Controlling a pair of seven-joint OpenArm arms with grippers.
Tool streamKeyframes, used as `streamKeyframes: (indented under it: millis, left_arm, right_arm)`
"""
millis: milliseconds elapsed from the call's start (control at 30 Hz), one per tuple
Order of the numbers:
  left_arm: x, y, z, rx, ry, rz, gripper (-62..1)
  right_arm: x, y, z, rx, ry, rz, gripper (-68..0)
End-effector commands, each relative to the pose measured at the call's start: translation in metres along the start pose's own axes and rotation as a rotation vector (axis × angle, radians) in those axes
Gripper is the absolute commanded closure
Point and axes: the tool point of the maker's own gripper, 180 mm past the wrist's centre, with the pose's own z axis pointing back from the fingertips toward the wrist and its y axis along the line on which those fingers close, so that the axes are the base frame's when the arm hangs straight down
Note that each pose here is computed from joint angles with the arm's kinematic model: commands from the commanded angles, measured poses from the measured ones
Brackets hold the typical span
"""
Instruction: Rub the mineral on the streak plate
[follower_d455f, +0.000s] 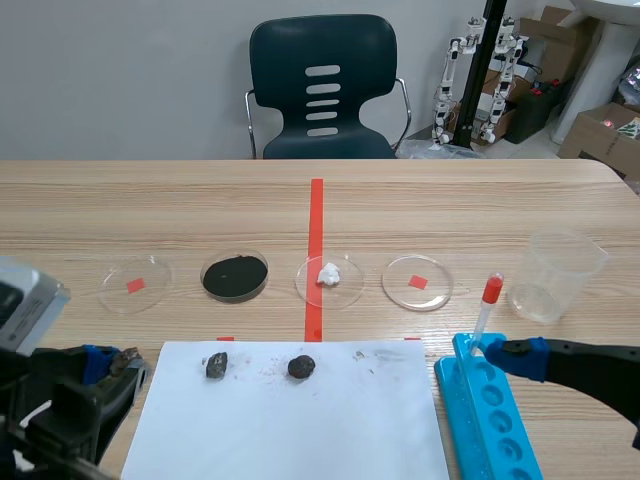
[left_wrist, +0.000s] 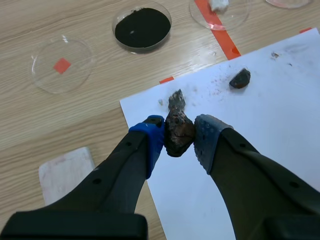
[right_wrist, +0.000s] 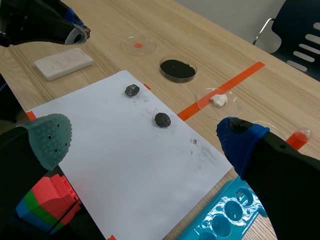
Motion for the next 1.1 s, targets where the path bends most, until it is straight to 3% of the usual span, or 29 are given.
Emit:
streamKeyframes:
  millis: [0, 300, 467, 767, 1067]
  left_arm:
    - [0.017, 0.004, -0.005, 0.021, -0.032, 0.035, -11.3]
    - [0.018, 0.044, -0.027, 0.212, 0.121, 0.233, -11.3]
    - [-0.009, 0.053, -0.038, 0.220, 0.297, 0.296, -11.3]
    - [-0.056, 0.086, -0.047, 0.307, 0.542, 0.353, -11.3]
    - [-0.055, 0.110, -0.050, 0.342, 0.624, 0.394, -11.3]
  right_arm:
    - [0.011, -0.005, -0.002, -0.015, -0.038, 0.007, -60.6]
    - [0.011, -0.005, -0.002, -0.015, -0.038, 0.007, -60.6]
    - [0.011, -0.005, -0.002, -0.015, -0.038, 0.007, -60.6]
    - [0.011, -0.005, -0.002, -0.015, -0.038, 0.007, -60.6]
    - [0.011, -0.005, -0.002, -0.015, -0.038, 0.007, -60.6]
